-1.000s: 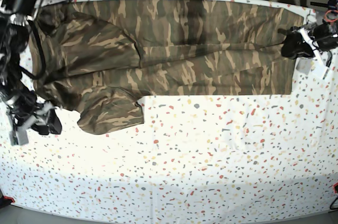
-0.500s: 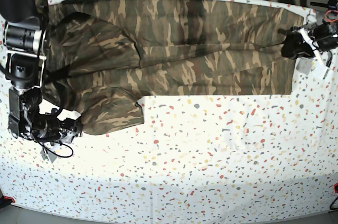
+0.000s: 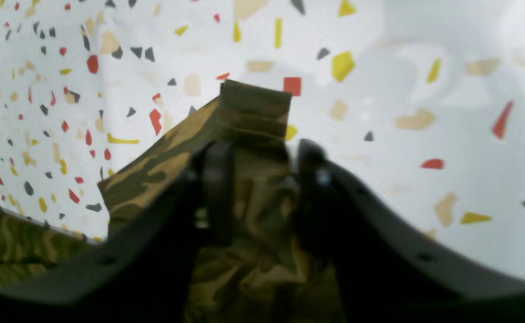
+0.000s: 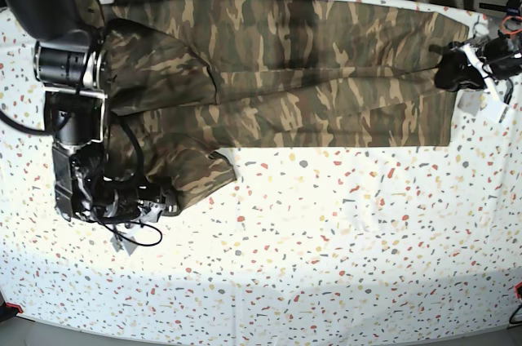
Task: Fold the T-shirt properly
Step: 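Tuck the protruding sleeve under the strip with the right gripper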
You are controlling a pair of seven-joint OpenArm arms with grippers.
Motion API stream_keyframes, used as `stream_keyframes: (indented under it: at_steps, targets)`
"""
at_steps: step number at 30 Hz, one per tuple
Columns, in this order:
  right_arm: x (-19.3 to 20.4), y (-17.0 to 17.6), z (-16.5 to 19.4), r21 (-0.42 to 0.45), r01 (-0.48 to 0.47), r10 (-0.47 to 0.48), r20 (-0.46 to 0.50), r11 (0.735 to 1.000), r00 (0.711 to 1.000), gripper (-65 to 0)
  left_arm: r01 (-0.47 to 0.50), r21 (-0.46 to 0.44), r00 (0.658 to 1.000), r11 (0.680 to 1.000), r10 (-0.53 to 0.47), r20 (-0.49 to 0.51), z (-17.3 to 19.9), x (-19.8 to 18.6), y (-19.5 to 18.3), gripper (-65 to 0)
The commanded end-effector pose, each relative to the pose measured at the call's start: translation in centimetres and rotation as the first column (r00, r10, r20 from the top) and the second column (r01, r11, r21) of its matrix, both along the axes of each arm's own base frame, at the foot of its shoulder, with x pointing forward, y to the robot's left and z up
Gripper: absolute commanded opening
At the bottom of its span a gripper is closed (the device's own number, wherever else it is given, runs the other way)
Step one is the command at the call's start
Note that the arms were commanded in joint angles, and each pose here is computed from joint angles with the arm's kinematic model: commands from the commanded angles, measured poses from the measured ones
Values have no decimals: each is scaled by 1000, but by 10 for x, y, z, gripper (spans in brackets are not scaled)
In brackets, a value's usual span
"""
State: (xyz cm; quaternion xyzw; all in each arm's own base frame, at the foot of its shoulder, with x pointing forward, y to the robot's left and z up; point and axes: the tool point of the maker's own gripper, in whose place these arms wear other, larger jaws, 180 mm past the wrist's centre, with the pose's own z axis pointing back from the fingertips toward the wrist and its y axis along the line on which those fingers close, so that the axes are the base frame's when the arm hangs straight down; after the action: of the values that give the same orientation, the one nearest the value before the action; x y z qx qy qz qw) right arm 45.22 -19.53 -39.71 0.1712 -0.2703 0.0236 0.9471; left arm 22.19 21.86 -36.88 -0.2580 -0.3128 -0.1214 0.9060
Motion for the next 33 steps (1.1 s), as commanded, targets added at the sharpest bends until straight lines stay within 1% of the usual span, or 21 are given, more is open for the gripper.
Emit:
stream_keyframes:
  at_steps: [1,2,4,6,7,8,10,12,13,15,17,20,25,27,30,33]
  targets:
    - [18,-7,23,-8,2,-2,67,1000,998,-613,5,-1,999,1000,-5,46,13,8,3,-650]
    - [18,-7,23,-8,2,-2,67,1000,998,-650,5,-1,999,1000,-5,46,13,8,3,-650]
    - [17,-7,24,-12,-11,12,63,1000,998,-650,4,-2,999,1000,-4,47,13,8,3,-650]
    - [9,1,26,-15,-113,114,55,993,992,-650,4,-2,999,1000,-4,47,13,8,3,-650]
    - [4,4,26,-13,-143,143,31,990,989,-650,4,-2,999,1000,-4,48,13,8,3,-650]
    - [-1,5,27,3,-152,152,9,988,988,-650,4,-3,999,1000,-4,48,13,9,3,-650]
    - [-9,15,34,87,-167,168,-2,982,986,-650,4,-3,999,1000,-3,49,13,9,3,-650]
    - [-18,28,45,179,-194,196,4,965,981,-650,3,-3,999,1000,-3,50,13,9,3,-650]
    - [-23,33,51,210,-215,218,9,954,976,-650,3,-3,999,1000,-3,50,13,9,3,-650]
    - [-37,41,61,249,-265,268,26,931,963,-650,3,-3,999,1000,-3,51,13,9,3,-650]
    - [-52,48,71,259,-320,316,61,911,947,-650,2,-5,999,1000,-1,54,14,10,3,-650]
    - [-71,51,83,201,-382,362,132,902,923,-650,2,-5,999,1000,-2,53,14,9,3,-650]
    - [-111,68,101,75,-492,466,220,868,857,-650,2,-5,999,1000,-2,53,14,9,3,-650]
    - [-127,74,109,35,-517,494,249,855,833,-650,2,-5,999,1000,-2,53,14,9,3,-650]
    - [-150,75,116,-2,-523,503,279,852,818,-650,3,-4,999,1000,-2,52,14,9,3,-650]
    - [-174,71,116,-17,-512,496,279,859,822,-650,5,-1,999,1000,-5,46,13,8,3,-650]
